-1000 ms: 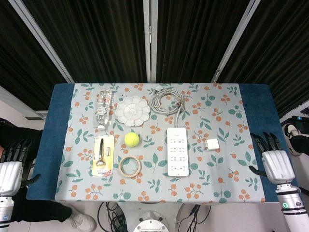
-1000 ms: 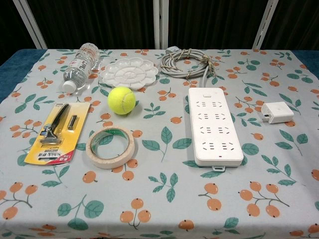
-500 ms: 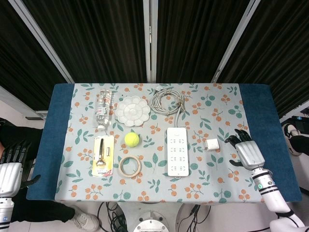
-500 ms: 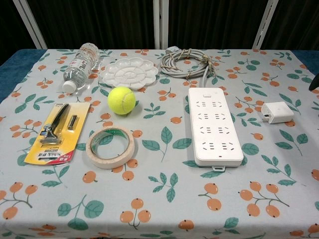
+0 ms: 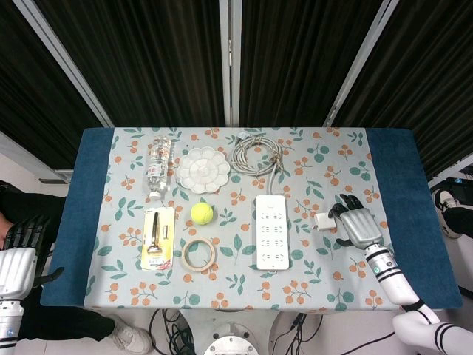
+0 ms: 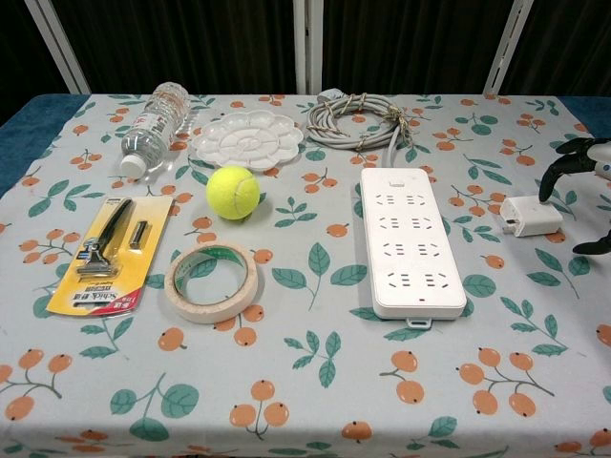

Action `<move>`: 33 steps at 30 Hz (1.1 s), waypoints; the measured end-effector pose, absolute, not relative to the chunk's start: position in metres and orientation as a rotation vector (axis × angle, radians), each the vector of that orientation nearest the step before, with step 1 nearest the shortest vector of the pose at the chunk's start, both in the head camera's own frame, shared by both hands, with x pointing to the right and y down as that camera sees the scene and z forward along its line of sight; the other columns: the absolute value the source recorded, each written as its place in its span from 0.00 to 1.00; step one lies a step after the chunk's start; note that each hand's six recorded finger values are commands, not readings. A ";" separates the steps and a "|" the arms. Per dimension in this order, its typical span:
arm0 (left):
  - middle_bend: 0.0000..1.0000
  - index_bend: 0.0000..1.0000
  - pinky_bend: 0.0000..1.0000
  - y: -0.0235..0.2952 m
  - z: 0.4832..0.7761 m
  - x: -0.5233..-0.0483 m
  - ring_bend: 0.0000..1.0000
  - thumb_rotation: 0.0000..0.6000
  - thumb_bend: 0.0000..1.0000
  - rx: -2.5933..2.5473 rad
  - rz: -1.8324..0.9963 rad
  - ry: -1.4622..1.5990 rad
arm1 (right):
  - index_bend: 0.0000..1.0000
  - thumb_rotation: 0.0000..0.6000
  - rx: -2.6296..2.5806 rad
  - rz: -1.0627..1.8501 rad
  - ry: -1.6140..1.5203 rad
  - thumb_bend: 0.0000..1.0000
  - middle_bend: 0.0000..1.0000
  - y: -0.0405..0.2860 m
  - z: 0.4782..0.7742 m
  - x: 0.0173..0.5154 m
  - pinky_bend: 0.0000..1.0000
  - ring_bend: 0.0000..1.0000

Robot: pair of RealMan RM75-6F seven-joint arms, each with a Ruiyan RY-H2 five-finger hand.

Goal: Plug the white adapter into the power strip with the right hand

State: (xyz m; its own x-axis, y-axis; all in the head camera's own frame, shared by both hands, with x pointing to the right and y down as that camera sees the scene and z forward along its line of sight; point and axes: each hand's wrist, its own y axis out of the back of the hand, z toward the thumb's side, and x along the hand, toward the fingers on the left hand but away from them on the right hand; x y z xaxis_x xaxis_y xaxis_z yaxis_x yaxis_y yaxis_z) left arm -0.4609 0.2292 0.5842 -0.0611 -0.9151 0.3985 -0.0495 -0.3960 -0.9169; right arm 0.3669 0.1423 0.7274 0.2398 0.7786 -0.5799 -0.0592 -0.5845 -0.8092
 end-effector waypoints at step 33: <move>0.01 0.00 0.00 0.229 0.590 -0.463 0.00 1.00 0.07 -1.519 -1.554 1.074 | 0.44 1.00 -1.821 1.420 -0.649 0.19 0.35 0.129 0.751 0.354 0.11 0.12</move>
